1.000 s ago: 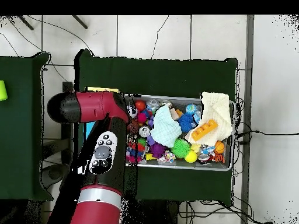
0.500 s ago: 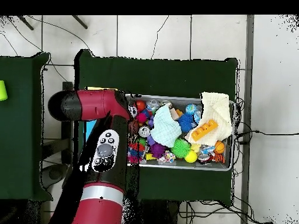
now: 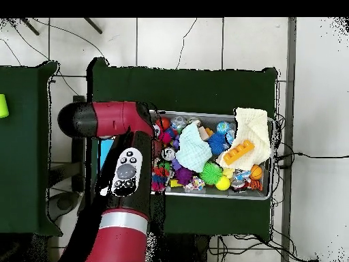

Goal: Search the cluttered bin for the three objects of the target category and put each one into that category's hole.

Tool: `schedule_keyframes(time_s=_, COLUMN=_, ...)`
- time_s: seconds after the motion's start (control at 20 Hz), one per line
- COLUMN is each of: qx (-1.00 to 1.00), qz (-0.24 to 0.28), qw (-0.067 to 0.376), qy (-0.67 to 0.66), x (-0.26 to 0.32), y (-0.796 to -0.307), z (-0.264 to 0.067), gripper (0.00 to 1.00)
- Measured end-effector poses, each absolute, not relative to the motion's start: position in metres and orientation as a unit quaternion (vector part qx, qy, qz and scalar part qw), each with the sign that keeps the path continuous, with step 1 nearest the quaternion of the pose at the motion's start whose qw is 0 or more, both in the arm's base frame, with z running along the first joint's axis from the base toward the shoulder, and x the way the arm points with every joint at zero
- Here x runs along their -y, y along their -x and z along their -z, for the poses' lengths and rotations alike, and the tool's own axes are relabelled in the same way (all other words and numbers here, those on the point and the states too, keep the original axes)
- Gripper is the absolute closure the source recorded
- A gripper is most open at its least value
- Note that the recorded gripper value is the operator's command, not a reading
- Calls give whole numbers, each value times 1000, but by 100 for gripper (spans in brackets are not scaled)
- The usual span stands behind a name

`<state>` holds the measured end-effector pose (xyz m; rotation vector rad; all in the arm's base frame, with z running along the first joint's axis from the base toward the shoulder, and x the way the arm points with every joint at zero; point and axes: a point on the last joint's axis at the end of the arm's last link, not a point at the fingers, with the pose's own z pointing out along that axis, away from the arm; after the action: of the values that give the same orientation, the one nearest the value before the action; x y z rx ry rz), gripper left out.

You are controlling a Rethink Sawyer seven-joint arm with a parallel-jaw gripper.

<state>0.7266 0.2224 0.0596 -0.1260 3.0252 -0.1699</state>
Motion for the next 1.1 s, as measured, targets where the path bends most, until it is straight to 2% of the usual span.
schedule_keyframes(time_s=0.8, qx=-997, qz=48, qw=42, qy=39, x=-221, y=-730, z=-49, gripper=100)
schedule_keyframes(time_s=1.1, qx=-997, qz=43, qw=46, qy=33, x=-214, y=-732, z=-22, gripper=100)
